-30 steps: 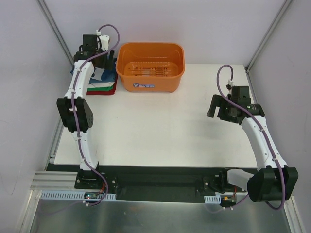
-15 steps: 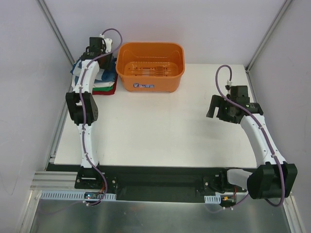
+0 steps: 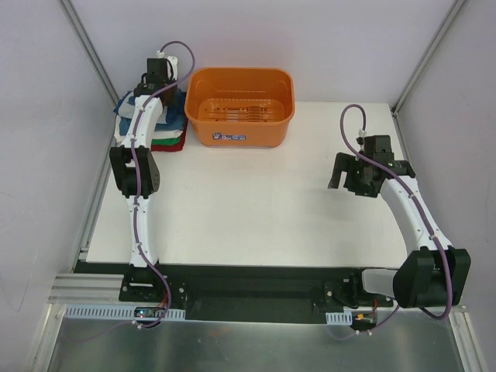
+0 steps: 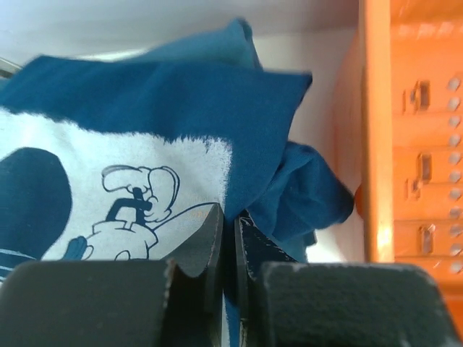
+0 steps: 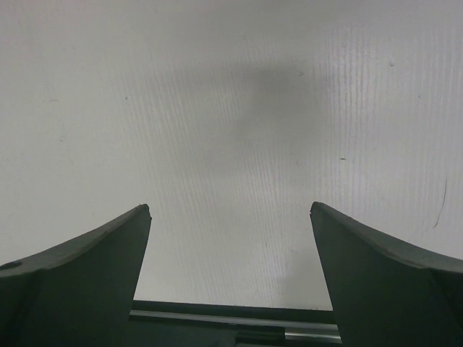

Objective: Fold and stack the t-shirts
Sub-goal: Put the neatly folded tshirt into the corner of the board with the left arm

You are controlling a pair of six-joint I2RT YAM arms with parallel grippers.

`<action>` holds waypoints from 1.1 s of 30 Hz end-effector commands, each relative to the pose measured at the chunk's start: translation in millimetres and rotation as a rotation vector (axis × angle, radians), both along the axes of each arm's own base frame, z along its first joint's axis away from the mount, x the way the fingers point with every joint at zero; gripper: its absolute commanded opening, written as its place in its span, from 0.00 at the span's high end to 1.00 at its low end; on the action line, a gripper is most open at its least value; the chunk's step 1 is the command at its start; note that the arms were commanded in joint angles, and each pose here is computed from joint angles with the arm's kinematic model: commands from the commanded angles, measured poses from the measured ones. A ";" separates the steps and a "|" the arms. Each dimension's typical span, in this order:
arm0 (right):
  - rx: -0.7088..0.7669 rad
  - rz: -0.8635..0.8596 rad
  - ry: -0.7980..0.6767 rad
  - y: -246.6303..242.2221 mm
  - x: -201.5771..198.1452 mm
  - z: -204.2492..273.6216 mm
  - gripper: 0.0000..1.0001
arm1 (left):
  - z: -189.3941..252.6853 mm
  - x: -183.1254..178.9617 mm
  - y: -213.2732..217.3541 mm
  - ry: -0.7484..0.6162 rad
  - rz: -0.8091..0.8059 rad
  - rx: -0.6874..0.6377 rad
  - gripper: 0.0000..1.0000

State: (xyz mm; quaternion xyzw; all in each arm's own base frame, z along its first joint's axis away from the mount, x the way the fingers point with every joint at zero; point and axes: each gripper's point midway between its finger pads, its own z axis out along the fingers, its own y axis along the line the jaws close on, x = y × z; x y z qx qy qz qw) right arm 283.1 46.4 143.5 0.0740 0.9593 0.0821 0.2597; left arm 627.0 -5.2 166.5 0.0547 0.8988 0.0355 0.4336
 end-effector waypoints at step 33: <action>0.034 -0.008 -0.211 5.9 20.0 64.8 0.03 | 225.1 -128.3 -6.9 -0.397 0.127 -0.216 0.01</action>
